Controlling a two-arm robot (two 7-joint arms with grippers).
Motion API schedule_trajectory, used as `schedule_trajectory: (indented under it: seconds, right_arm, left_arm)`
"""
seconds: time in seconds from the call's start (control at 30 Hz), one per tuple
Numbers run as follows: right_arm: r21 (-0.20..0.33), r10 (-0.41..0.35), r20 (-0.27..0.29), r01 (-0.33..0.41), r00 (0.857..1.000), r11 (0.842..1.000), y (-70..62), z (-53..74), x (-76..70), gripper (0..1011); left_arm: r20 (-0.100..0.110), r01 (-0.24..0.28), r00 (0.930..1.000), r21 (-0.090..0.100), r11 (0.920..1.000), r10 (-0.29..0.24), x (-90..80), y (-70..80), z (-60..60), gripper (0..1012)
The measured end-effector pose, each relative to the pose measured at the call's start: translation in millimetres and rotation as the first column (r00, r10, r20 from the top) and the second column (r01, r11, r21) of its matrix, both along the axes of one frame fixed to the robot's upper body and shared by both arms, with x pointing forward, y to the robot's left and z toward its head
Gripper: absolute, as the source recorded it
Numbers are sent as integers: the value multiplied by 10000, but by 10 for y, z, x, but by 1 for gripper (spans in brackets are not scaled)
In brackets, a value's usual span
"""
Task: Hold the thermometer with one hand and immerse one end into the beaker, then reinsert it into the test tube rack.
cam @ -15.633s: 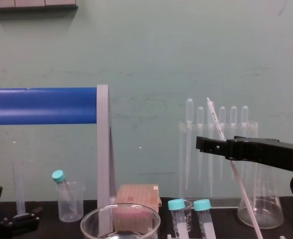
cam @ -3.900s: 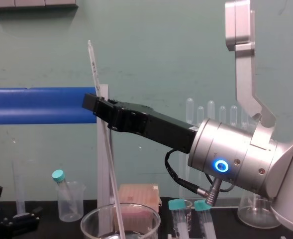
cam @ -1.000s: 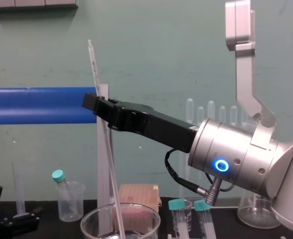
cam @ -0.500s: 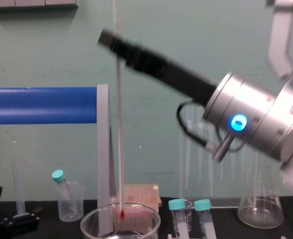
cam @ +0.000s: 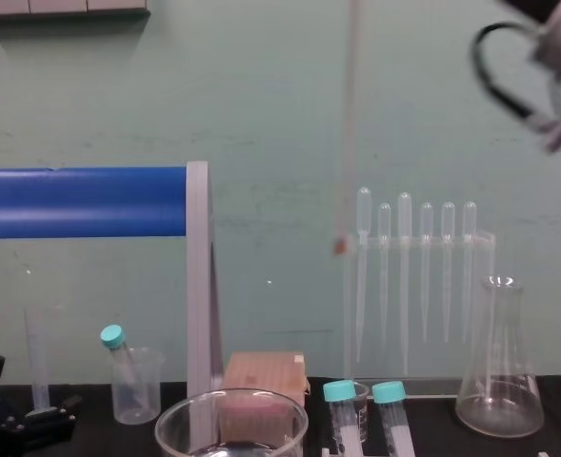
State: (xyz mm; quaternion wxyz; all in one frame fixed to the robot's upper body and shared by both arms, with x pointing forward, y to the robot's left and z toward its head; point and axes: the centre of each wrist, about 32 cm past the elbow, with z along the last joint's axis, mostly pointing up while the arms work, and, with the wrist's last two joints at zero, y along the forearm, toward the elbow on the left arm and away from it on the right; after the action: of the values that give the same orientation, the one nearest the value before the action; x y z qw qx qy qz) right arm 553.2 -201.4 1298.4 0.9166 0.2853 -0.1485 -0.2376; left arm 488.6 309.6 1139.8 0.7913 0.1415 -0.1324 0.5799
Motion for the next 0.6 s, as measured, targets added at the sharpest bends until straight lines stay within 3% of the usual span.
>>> schedule_trajectory:
  seconds: [0.27, 0.4, 0.6]
  right_arm:
    - [-432, -1618, 27, 1617, 9868, 9859, -444, 72, -280, 57]
    - [-658, -2444, -315, 2420, 9692, 9680, -637, 0, -453, 57]
    - [-774, -3016, -914, 2952, 9490, 9523, -742, -188, -599, 57]
  left_arm:
    - [0, 1, 10000, 1, 10000, -1, 0, 0, 0, 1008]
    - [2, 1, 10000, 0, 10000, -1, 0, 0, 0, 1008]
    - [1, 0, 10000, 0, 10000, 0, 0, 0, 0, 1008]
